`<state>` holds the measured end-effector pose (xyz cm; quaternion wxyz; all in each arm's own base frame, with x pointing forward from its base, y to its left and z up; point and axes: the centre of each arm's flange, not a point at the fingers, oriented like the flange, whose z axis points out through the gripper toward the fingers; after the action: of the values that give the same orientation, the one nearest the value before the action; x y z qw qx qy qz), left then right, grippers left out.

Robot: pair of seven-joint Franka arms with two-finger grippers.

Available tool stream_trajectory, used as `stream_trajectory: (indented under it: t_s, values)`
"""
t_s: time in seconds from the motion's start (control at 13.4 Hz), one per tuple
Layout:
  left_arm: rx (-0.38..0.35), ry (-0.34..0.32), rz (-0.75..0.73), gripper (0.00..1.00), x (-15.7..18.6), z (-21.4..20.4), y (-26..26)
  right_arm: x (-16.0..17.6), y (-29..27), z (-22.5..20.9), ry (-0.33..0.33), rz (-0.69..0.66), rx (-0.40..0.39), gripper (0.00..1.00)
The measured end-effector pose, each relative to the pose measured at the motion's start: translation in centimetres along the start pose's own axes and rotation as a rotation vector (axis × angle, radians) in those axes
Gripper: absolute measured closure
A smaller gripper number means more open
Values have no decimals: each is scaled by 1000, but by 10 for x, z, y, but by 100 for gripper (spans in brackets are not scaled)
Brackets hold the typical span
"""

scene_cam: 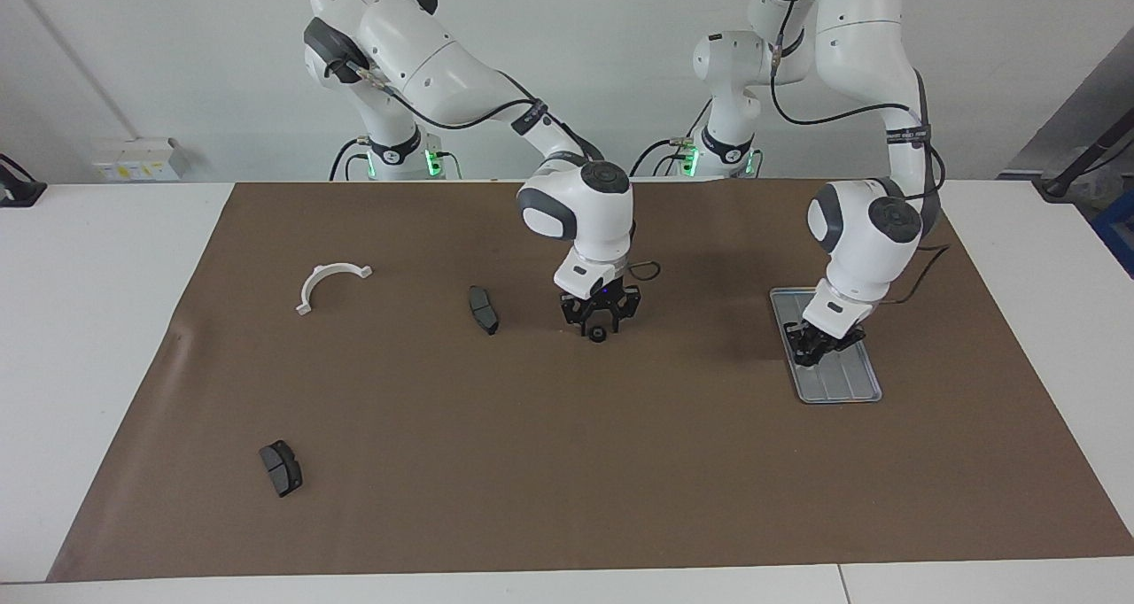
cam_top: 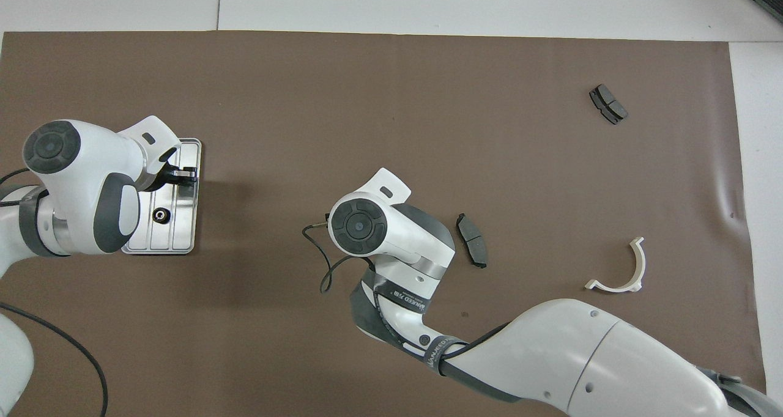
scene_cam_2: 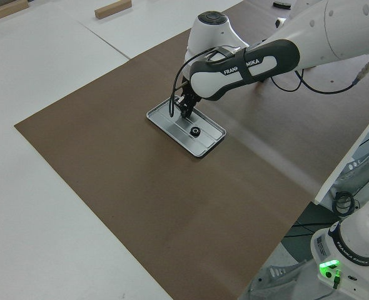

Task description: Place bearing gear from tray to pile

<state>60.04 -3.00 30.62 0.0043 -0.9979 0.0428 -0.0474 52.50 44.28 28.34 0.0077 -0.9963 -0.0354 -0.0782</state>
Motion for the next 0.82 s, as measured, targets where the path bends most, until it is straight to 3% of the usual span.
stream_trajectory:
  t_s: [0.22,0.45,0.52,0.82]
  values:
    - [-19,-10,-39,75,18,-27,2,2,1,-1,6,3,7,41]
    - [-58,-9,-122,75,32,-49,22,4,1,-2,15,5,21,55]
    - [-65,-9,-152,75,32,-51,42,4,2,-3,16,7,20,65]
    - [-79,-24,-247,75,22,-53,138,5,2,-3,16,7,20,65]
